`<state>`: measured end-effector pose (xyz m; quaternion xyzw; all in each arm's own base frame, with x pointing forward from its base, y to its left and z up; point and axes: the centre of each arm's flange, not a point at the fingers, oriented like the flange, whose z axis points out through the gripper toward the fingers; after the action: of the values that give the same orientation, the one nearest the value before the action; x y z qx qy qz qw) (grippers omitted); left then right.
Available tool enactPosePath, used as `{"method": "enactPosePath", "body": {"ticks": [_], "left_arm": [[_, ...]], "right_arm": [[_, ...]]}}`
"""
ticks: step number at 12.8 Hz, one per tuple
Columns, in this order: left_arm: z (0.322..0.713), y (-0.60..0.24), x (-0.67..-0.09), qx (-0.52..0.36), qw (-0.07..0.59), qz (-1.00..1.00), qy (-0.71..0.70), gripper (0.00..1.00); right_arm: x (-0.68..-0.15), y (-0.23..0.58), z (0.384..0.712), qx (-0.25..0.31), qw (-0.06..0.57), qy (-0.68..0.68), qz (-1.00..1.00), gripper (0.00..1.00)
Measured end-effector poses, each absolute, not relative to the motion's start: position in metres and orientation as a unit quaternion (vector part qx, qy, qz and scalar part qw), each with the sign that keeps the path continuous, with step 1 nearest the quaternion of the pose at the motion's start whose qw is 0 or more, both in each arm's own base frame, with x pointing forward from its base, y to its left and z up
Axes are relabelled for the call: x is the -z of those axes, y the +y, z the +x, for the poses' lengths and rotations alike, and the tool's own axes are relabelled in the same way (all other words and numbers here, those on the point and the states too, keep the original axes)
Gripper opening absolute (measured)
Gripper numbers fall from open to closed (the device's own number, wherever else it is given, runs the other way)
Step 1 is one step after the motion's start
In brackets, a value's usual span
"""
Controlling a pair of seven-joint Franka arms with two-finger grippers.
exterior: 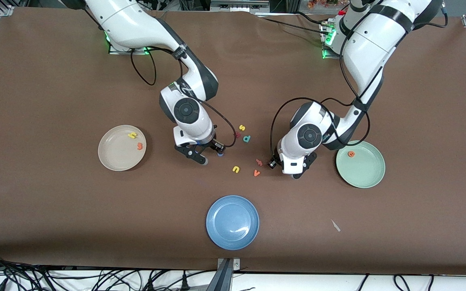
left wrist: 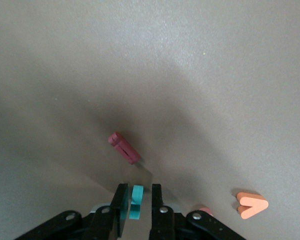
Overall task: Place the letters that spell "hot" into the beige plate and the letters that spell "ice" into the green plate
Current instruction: 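Grasp the cyan letter with the left gripper while the right gripper grasps blue ring, then place the cyan letter on green plate while the right gripper drops the ring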
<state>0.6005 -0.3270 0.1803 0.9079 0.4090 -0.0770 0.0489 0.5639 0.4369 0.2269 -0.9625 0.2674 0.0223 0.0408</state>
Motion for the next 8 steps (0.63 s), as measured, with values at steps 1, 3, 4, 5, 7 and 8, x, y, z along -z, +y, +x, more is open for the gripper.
{"method": "enactPosePath", "body": {"ticks": [1,3,4,5,7,8], "left_arm": [[0.600,-0.328,-0.180,0.077,0.049,0.908,0.408,0.22],[0.600,-0.328,-0.180,0.075,0.049,0.909,0.408,0.09],[0.602,-0.327,-0.180,0.074,0.049,0.908,0.409,0.07],[0.604,-0.324,-0.181,0.072,0.049,0.908,0.411,0.07],[0.614,-0.316,-0.191,0.064,0.051,0.911,0.404,0.07],[0.621,-0.306,-0.205,0.065,0.045,0.917,0.392,0.07]], "right_arm": [[-0.220,0.441,0.563,-0.023,0.038,0.273,-0.961,0.67],[-0.203,0.444,0.561,-0.025,0.030,0.285,-0.958,0.67],[-0.195,0.446,0.561,-0.023,0.029,0.291,-0.956,0.67],[-0.189,0.447,0.561,-0.021,0.030,0.295,-0.955,0.67],[-0.183,0.447,0.563,-0.018,0.031,0.301,-0.953,0.66],[-0.183,0.447,0.566,-0.017,0.032,0.304,-0.952,0.66]]}}
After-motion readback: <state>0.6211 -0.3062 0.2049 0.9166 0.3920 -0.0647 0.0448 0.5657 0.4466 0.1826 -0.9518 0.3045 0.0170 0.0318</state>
